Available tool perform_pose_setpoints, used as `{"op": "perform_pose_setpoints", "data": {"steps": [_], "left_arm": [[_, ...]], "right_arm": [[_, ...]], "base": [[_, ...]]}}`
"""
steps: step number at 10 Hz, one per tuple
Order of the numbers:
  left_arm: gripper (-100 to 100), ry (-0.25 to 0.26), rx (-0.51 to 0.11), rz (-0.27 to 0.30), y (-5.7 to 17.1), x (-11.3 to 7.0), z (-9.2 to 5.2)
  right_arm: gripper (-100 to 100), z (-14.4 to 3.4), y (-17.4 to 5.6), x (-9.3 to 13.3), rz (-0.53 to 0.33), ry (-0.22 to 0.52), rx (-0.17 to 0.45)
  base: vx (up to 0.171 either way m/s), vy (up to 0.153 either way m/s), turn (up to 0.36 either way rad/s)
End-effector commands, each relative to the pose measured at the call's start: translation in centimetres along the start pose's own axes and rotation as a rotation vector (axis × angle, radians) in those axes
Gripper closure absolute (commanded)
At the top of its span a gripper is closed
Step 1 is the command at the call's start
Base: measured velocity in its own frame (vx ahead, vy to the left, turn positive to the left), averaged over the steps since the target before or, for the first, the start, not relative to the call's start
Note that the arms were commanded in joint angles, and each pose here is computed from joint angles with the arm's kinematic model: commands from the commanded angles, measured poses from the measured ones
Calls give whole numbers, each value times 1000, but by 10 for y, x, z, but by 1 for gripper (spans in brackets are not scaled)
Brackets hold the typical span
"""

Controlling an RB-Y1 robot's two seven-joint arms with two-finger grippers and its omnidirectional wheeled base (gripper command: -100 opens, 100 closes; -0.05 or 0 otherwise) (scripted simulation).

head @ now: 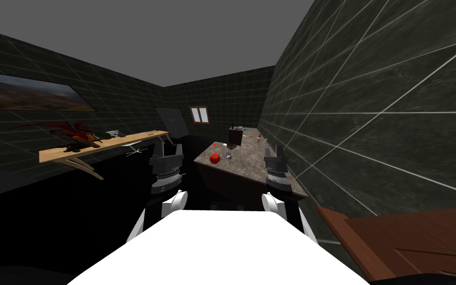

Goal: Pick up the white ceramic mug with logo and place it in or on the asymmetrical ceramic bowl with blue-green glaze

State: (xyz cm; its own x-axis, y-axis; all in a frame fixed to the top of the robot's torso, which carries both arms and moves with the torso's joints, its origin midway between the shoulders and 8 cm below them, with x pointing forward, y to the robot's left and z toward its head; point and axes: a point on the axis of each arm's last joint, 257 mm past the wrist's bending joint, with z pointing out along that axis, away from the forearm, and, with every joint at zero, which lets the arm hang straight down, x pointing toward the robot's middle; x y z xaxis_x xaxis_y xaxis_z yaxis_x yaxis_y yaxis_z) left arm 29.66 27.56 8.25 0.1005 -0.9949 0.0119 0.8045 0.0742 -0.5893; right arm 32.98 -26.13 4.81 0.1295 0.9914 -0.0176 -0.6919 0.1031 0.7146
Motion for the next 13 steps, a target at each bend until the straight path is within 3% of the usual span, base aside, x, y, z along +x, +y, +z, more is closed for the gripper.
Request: {"op": "perform_pose_setpoints", "data": {"steps": [1, 4, 8, 9, 13], "left_arm": [[0, 0, 0, 0, 0, 0, 0], [0, 0, 0, 0, 0, 0, 0], [0, 0, 0, 0, 0, 0, 0], [0, 0, 0, 0, 0, 0, 0], [0, 0, 0, 0, 0, 0, 0]], "right_arm": [[-100, -3, -5, 5, -19, 36, 16], [-100, -13, -22, 13, -88, 124, 69], [-100, -33, -61, 12, -250, 253, 167], [-100, -33, -61, 13, -253, 263, 166], [-100, -61, -112, -2, -488, 415, 275]], "base": [[-1, 32, 15], [-19, 109, 22], [-60, 184, 52], [-39, 157, 12], [-39, 185, 90]]}}
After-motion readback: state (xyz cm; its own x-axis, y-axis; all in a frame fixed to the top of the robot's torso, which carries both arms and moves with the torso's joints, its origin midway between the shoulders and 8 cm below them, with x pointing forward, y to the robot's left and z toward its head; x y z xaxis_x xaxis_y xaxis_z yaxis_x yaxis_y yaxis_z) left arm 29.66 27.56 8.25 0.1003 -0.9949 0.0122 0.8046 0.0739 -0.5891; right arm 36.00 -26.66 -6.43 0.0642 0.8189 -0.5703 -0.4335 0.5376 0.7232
